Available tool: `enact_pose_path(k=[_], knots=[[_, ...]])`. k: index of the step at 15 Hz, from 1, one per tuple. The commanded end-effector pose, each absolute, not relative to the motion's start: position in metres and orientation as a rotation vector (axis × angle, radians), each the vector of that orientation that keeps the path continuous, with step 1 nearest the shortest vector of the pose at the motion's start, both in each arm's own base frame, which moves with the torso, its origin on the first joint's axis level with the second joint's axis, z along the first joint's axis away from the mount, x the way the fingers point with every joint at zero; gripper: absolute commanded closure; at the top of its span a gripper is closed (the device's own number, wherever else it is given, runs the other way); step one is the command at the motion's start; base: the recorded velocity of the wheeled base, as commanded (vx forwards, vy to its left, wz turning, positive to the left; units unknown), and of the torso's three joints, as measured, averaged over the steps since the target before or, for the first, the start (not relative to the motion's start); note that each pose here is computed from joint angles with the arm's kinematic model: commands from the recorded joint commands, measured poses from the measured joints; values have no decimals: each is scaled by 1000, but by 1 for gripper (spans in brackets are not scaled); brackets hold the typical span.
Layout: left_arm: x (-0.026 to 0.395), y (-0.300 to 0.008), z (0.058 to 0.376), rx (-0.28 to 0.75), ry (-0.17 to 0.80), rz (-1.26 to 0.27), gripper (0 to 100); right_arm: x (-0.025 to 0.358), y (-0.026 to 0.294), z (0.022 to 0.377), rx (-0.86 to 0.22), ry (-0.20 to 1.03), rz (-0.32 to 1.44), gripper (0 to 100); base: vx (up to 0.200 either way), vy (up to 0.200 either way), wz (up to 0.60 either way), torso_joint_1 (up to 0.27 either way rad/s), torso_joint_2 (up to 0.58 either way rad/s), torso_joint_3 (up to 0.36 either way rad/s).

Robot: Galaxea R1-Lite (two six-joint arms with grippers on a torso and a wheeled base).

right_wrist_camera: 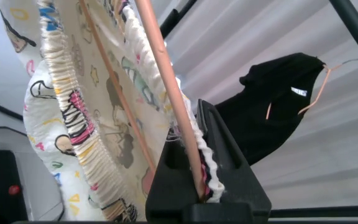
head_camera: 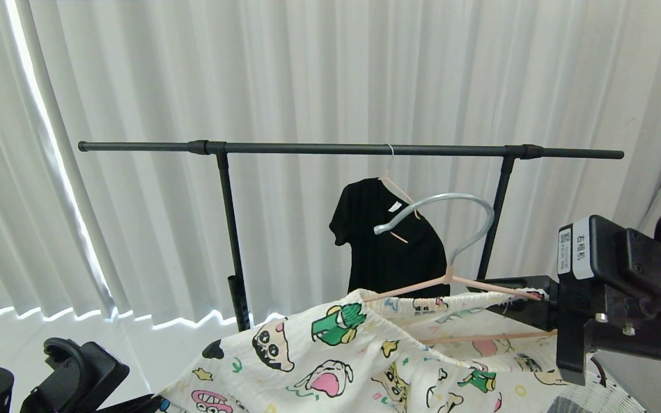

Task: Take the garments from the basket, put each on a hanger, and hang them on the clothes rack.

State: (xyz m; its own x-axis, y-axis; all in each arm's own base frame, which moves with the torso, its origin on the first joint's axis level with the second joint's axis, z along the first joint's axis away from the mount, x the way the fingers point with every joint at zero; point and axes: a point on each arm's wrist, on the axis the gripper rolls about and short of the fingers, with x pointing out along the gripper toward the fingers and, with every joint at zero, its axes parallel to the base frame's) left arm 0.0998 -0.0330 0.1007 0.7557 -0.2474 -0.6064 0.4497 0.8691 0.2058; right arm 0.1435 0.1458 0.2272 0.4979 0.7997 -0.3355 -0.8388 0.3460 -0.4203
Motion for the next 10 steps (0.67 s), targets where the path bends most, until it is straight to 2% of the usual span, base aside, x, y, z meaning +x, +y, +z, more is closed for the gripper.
enact_pose_path(k=[1,4,5,10], knots=[[102,-34,108,350,569,-387,100,144,146,227,-592,76,1064,100,0,0,0,0,0,0],[102,-34,110,348,550,-385,100,144,146,226,-593,79,1065,100,0,0,0,0,0,0],[101,-34,110,347,549,-385,0,144,146,226,-593,80,1063,100,0,0,0,0,0,0],[90,-31,121,303,452,-400,0,149,140,223,-593,103,1027,100,0,0,0,0,0,0]])
